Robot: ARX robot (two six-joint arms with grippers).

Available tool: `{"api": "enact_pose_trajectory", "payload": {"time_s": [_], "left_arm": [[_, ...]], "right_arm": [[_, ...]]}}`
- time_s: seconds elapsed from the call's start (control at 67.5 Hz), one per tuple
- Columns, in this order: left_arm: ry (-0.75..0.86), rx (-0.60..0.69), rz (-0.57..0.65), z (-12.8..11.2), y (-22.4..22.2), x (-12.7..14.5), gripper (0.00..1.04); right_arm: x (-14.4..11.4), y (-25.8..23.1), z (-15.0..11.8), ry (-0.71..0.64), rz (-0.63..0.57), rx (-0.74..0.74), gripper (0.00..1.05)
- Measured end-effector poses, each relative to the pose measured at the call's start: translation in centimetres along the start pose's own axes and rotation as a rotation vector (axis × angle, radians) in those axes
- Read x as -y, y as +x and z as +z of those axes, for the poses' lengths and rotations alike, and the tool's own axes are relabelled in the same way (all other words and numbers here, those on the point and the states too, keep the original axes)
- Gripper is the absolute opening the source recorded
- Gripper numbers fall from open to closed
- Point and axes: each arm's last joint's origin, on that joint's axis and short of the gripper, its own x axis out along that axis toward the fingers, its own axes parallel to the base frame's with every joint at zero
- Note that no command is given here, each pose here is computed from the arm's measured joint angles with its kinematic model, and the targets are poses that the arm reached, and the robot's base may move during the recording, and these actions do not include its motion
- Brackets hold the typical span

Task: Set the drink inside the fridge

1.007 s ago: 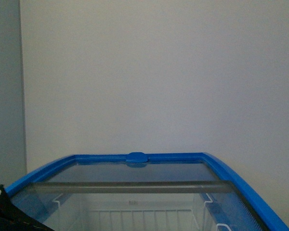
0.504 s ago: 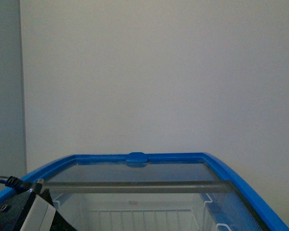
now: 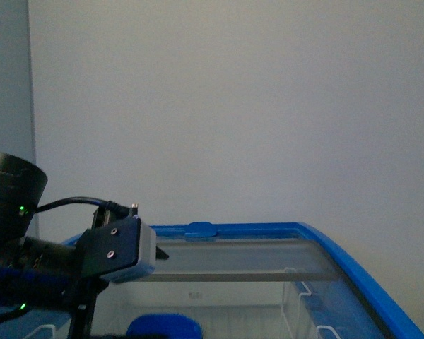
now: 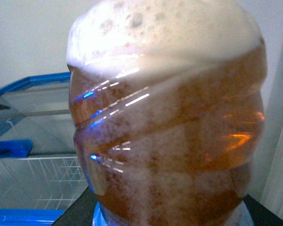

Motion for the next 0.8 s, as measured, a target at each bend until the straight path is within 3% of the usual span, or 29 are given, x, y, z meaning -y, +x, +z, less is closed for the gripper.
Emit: {"api": "enact_pose_trajectory", "payload": {"time_s": [0.281, 0.504, 0.652, 0.726, 0.8], "left_arm": [[0.153, -0.093, 0.341, 0.0, 4.6, -5.4, 0.97], [0.102, -0.089, 0.471, 0.9, 4.3, -6.1, 0.97], [-0.106, -0.14, 0.546, 1.4, 2.8, -5.5, 0.97], [-0.409, -0.213, 0.639, 2.0, -0.2, -5.3, 0.97], [-0.685, -0.208, 0.657, 2.7, -3.5, -4.6, 0.97]], "right_arm": [[0.0, 0.0, 0.0, 0.0, 0.0, 0.0, 0.4], [0.0, 0.0, 0.0, 0.0, -0.001, 0.0, 0.4], [0.0, 0.0, 0.0, 0.0, 0.0, 0.0, 0.4], [0.0, 0.0, 0.0, 0.0, 0.0, 0.0, 0.4], [0.0, 0.0, 0.0, 0.0, 0.0, 0.0, 0.4]]}}
